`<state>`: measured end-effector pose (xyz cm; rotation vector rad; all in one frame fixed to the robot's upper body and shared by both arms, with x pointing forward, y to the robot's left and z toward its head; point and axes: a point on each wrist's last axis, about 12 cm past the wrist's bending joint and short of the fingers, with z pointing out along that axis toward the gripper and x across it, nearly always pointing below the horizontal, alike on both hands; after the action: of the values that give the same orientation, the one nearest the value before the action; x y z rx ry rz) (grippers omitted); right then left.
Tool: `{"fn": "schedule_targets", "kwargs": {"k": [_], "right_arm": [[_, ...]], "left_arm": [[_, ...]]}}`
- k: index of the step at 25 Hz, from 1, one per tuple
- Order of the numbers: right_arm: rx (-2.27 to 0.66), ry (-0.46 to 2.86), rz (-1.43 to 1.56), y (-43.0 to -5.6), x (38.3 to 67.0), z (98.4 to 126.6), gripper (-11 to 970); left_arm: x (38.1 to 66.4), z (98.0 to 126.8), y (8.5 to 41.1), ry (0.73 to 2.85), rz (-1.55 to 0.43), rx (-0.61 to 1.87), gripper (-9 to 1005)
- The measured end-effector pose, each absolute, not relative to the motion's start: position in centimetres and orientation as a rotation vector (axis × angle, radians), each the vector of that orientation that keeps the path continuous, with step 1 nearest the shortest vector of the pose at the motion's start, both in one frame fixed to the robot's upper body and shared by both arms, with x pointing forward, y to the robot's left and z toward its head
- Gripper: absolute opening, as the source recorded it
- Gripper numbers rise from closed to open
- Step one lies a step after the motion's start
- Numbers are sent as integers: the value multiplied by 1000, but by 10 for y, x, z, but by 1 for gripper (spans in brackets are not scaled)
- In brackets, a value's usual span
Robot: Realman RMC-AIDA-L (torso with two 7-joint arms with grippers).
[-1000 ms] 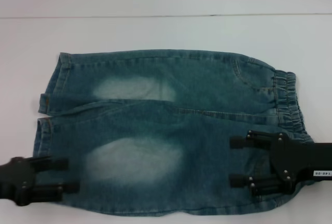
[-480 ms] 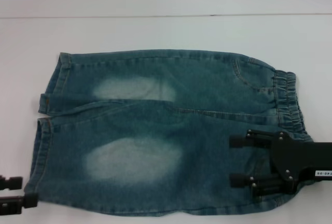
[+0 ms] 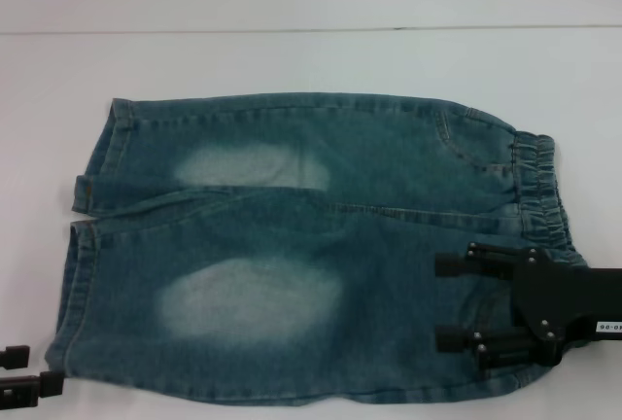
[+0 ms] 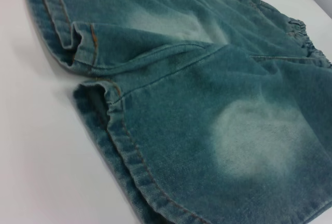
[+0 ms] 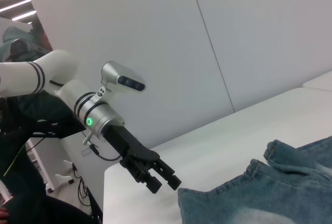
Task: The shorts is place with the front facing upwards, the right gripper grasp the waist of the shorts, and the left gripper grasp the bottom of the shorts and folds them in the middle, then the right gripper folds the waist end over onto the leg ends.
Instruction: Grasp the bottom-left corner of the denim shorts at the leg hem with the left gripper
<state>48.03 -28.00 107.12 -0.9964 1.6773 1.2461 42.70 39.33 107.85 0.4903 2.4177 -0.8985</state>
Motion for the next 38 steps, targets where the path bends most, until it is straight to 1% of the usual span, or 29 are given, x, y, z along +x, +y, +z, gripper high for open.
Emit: {"fn": "schedule_targets", "kwargs": {"k": [24, 38], "right_arm": [[-989, 1661, 1264, -284, 477, 1073, 944], [-970, 1665, 1257, -287, 475, 1073, 945]], "left_arm": [[440, 1070, 382, 2418, -925, 547, 833], [440, 1069, 382, 2441, -922, 546, 819]]}}
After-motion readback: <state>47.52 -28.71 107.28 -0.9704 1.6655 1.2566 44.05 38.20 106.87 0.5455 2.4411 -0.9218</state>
